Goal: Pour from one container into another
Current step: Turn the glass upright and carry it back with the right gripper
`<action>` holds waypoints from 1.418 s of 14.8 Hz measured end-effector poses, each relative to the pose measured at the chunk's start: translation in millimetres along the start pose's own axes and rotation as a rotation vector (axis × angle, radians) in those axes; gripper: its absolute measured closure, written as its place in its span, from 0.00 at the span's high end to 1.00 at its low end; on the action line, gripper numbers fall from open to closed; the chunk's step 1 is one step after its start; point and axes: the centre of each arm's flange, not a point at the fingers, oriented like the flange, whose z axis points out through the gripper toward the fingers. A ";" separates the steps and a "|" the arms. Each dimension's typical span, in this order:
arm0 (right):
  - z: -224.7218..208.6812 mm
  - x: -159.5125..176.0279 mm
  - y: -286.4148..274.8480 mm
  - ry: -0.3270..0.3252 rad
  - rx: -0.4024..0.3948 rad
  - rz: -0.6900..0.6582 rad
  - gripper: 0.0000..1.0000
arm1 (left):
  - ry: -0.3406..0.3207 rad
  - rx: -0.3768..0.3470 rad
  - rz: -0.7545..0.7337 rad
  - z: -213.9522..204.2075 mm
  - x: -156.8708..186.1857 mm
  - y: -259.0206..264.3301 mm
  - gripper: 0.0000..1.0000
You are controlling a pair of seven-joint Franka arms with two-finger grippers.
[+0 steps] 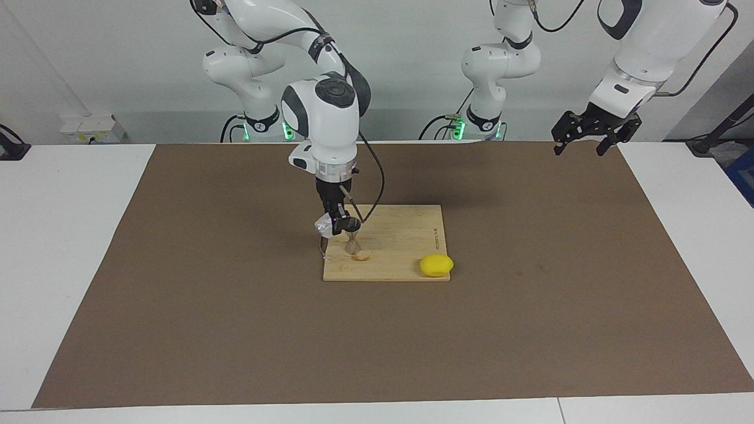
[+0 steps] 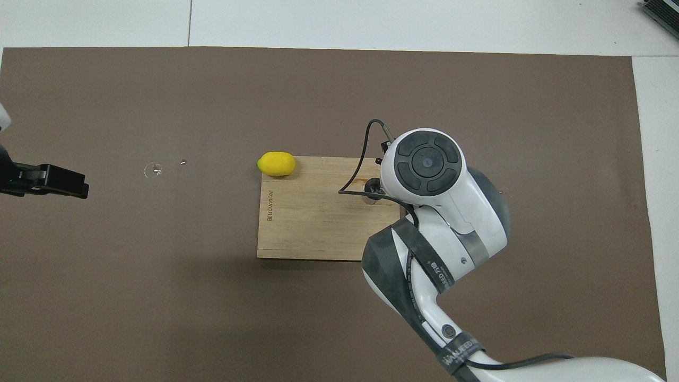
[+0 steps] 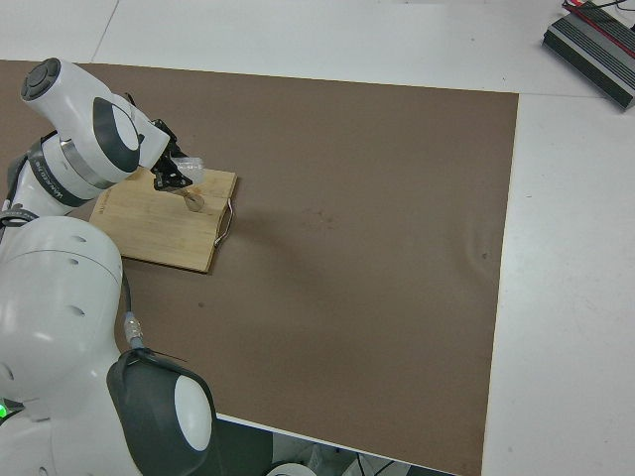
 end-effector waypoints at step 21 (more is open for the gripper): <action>89.0 172.6 37.5 -0.605 -0.094 0.326 0.51 | -0.001 0.000 0.000 0.1 -0.1 0.0 1.00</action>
